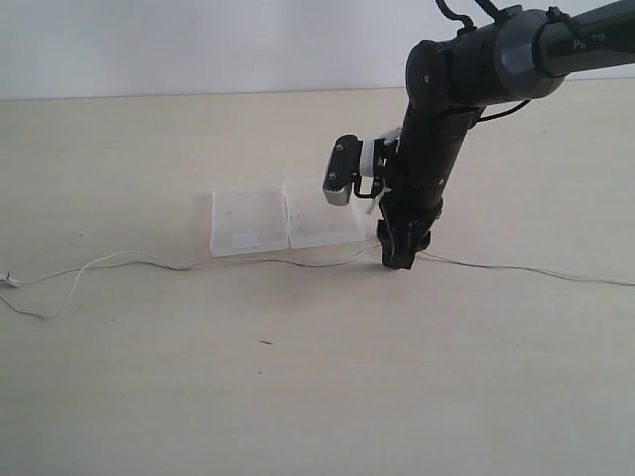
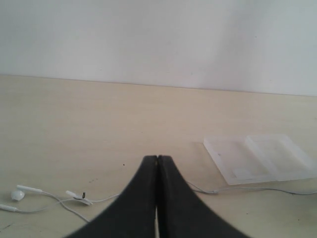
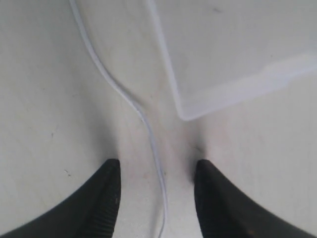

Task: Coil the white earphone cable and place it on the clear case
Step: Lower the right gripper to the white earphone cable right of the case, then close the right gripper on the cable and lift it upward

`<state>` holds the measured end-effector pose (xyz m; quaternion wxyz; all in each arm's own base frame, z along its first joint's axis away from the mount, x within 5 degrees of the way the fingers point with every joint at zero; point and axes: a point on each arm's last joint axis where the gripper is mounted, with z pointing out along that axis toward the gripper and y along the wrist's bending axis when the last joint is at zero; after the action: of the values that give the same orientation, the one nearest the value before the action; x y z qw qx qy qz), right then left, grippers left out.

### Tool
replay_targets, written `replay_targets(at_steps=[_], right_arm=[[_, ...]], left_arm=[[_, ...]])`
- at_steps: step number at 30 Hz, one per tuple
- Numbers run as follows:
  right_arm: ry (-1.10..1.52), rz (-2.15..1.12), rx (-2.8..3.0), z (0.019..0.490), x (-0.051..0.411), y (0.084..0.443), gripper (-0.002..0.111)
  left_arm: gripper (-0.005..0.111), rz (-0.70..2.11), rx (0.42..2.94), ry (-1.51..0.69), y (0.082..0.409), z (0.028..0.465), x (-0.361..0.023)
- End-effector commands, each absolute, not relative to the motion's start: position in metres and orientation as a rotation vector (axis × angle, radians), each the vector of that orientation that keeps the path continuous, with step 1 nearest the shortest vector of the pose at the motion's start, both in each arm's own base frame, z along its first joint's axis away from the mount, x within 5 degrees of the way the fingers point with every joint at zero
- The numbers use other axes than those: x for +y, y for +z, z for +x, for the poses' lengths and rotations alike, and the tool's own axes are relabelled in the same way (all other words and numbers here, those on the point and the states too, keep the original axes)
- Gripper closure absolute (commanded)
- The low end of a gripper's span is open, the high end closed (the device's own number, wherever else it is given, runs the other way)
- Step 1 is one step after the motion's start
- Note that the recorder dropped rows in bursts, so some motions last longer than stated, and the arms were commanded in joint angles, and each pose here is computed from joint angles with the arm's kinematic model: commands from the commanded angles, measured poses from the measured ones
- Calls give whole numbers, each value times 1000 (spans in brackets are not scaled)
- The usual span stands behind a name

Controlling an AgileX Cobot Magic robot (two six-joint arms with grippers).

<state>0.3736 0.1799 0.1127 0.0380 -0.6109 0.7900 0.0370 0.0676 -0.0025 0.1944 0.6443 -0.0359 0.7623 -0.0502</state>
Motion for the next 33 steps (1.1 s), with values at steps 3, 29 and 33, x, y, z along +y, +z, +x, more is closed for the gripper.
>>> replay_targets(at_steps=[3,29,33], right_arm=[[136,-1862,2408,374,183,115,64],[76,-1923,2393,370,192,105,64],[58,-1930,2383,371,192,105,69]], left_arm=[[107,-84,1725,-115,195,67,-2],[107,-85,1725,-115,195,67,-2],[107,-85,1725,-115,195,67,-2]])
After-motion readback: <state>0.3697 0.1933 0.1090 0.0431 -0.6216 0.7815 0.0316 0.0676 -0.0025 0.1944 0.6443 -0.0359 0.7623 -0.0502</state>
